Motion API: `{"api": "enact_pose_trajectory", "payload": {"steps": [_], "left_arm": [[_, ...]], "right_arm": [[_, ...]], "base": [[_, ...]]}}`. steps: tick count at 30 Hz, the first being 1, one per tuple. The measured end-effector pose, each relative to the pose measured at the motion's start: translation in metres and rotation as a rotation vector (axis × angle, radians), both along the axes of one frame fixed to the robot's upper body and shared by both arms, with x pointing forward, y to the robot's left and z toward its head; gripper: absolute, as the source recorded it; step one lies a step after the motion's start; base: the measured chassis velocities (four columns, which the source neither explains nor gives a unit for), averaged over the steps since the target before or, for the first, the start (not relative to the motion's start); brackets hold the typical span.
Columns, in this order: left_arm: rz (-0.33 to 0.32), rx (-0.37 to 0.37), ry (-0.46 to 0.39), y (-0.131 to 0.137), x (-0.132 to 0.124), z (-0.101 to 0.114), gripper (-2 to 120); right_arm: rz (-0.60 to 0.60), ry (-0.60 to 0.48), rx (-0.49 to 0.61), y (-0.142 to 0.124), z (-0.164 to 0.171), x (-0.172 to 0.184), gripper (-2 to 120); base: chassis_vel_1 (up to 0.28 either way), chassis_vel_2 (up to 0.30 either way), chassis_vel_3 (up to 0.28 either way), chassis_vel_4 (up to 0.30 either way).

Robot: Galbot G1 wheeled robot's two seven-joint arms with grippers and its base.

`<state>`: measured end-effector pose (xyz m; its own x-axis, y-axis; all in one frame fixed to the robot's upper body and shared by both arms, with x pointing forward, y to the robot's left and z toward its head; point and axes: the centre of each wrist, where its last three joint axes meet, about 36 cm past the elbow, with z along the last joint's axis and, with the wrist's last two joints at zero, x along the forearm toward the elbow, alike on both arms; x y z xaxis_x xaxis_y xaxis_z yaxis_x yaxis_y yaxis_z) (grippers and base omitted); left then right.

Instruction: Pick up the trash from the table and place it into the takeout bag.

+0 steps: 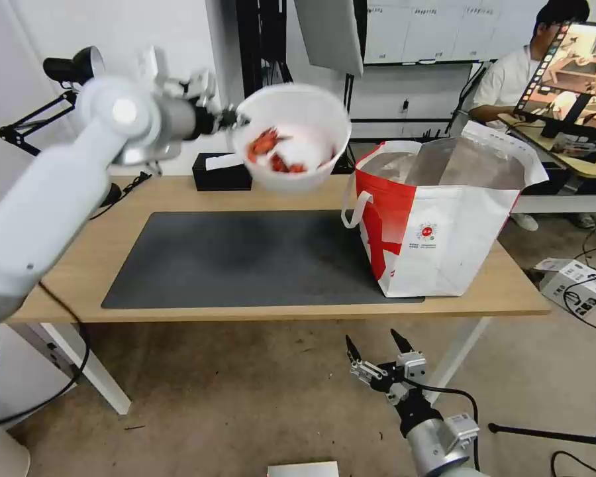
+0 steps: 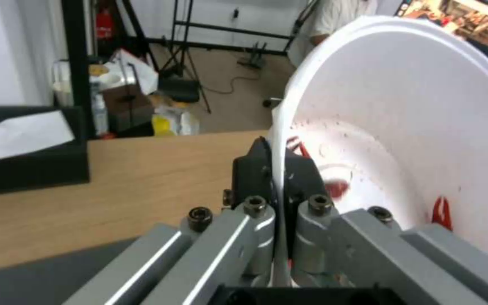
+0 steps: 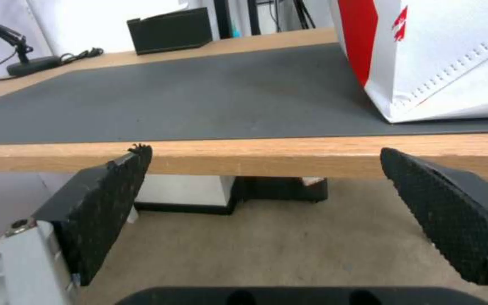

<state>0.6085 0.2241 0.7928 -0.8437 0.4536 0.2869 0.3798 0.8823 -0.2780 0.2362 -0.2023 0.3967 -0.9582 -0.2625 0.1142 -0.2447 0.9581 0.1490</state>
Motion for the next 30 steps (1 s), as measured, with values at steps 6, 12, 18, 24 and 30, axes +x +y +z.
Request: {"api": "enact_pose_trajectory", "payload": {"steps": [6,12,18,24,30], "left_arm": [[-0.063,-0.014,-0.005,-0.053,0.016,0.020,0],[-0.095,-0.013,-0.001,-0.089,0.022,0.029,0],[-0.107,-0.013,0.021,-0.125,0.028,0.027,0],[-0.099,0.000,0.043,-0.156,0.033,0.021,0],[-0.057,0.015,0.052,-0.193,0.041,0.007,0]], "right_arm": [[0.000,0.000,0.000,0.000,0.000,0.000,100],[0.000,0.000,0.000,0.000,0.000,0.000,100],[0.000,0.000,0.000,0.000,0.000,0.000,100],[0.000,0.000,0.000,0.000,0.000,0.000,100],[0.000,0.000,0.000,0.000,0.000,0.000,100]], "base": [[0.000,0.000,0.000,0.000],[0.000,0.000,0.000,0.000],[0.000,0.000,0.000,0.000],[0.000,0.000,0.000,0.000],[0.000,0.000,0.000,0.000]]}}
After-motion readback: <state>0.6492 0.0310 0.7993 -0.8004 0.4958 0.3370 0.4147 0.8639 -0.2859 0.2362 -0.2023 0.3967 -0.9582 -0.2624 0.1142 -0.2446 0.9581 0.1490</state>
